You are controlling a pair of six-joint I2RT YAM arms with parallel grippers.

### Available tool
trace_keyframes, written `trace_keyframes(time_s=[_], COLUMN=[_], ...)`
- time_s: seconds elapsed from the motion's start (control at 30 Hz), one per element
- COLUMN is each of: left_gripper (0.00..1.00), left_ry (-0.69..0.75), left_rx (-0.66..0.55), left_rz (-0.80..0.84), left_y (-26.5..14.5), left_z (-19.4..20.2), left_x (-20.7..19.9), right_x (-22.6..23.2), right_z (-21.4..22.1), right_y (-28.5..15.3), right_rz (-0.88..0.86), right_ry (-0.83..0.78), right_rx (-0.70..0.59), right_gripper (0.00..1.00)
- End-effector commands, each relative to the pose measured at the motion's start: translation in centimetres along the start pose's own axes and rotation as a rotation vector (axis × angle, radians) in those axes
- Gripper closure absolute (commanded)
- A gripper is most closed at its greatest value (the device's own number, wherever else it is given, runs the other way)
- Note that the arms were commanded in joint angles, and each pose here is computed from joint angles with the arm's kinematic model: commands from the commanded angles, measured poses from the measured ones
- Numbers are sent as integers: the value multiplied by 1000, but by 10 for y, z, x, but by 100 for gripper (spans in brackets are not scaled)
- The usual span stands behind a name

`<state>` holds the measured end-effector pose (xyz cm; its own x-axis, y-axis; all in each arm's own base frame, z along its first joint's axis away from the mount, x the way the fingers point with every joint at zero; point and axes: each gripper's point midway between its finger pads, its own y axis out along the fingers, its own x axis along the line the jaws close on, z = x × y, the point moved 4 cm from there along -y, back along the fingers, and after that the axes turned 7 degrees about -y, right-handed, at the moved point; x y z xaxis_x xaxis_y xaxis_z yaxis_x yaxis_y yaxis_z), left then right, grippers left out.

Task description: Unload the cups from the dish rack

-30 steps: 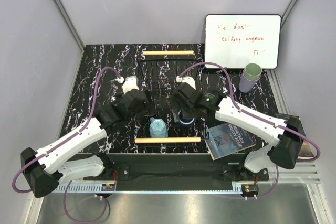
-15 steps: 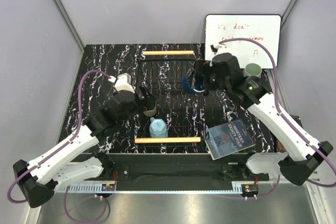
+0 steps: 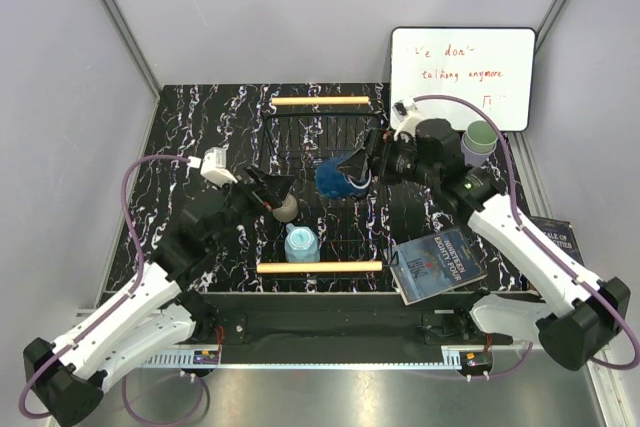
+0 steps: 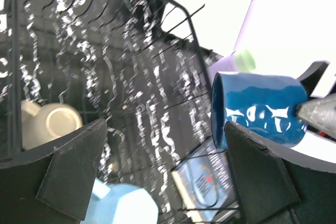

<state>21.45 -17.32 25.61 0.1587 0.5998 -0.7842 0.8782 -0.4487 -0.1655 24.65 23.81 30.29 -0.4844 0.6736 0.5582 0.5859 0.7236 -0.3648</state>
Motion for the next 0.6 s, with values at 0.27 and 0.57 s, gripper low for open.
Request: trace_keyframes(time_s=[0.27,0.57], left_gripper=[1,1], left_ry=[-199,-96], left_rx=[-14,83], left_rz=[362,502], left_y=[2,1], left_z=[-16,-18], left_x=[-35,-69], right_x=[28,15], right_z=[-41,-30], right_y=[-57,-40], right_rz=[-575,-580], right_ry=[164,216], right_rx=[-402,-347], right_gripper=[100,100])
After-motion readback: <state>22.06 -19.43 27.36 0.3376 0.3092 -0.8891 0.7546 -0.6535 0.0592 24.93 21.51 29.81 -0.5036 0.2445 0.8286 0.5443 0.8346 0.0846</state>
